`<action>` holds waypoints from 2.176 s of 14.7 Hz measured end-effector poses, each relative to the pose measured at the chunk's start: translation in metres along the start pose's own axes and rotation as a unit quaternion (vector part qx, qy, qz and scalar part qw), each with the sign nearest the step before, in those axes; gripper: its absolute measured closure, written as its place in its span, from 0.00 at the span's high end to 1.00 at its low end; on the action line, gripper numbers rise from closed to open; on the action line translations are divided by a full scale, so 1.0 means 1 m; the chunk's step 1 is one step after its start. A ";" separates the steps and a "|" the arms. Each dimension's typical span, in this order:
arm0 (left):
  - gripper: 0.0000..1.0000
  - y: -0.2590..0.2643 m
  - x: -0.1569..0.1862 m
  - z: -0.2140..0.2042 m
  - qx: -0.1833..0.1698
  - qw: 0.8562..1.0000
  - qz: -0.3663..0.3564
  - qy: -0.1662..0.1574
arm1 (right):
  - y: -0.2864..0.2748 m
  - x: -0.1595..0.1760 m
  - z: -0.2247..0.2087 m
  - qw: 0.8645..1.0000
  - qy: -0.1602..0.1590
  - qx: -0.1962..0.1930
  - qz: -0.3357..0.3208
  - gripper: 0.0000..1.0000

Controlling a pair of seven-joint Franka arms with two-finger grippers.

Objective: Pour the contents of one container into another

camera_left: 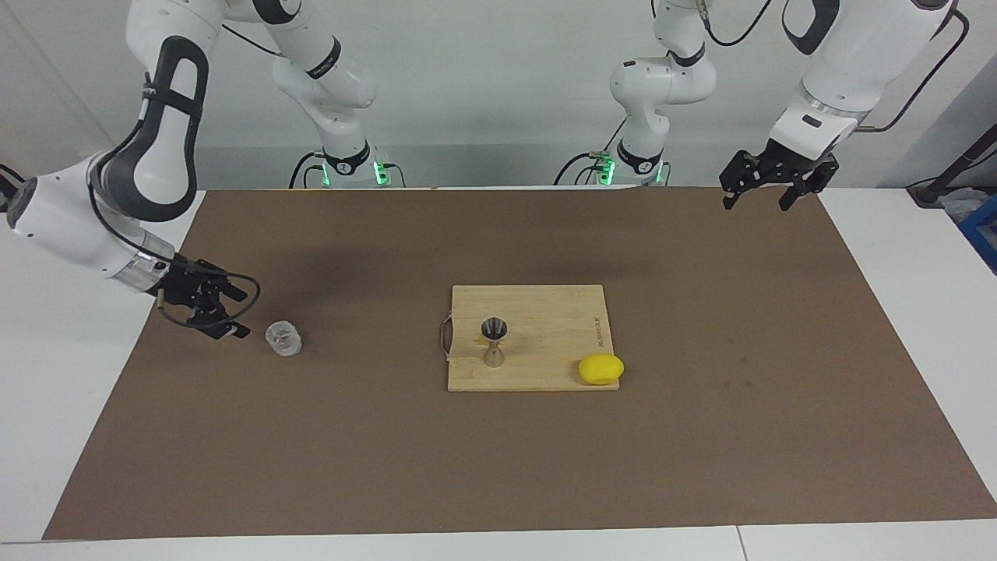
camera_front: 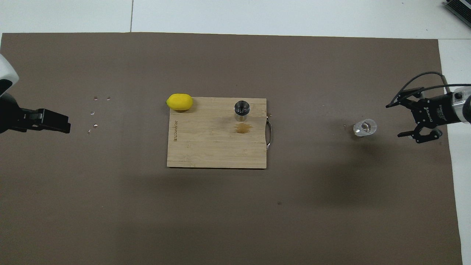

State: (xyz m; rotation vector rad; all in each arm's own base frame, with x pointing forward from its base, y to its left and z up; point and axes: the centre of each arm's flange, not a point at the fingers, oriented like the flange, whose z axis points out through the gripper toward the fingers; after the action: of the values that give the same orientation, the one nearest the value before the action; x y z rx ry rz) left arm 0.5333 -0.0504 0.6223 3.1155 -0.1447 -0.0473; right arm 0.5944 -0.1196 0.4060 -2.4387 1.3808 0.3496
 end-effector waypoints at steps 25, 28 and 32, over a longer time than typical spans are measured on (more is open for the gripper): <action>1.00 0.000 0.000 0.000 0.000 1.000 0.000 0.000 | -0.090 -0.253 -0.086 0.888 0.159 -0.169 -0.397 1.00; 1.00 0.000 0.000 0.000 0.000 1.000 0.000 0.000 | -0.087 -0.251 -0.086 0.887 0.150 -0.175 -0.400 1.00; 1.00 0.000 0.000 0.000 0.000 1.000 0.000 0.000 | -0.087 -0.253 -0.086 0.889 0.144 -0.167 -0.402 1.00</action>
State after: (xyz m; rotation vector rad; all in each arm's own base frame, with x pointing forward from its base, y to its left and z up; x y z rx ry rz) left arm 0.5333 -0.0504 0.6222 3.1155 -0.1447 -0.0473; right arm 0.5467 0.0881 0.5895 -3.1746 0.2828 0.0102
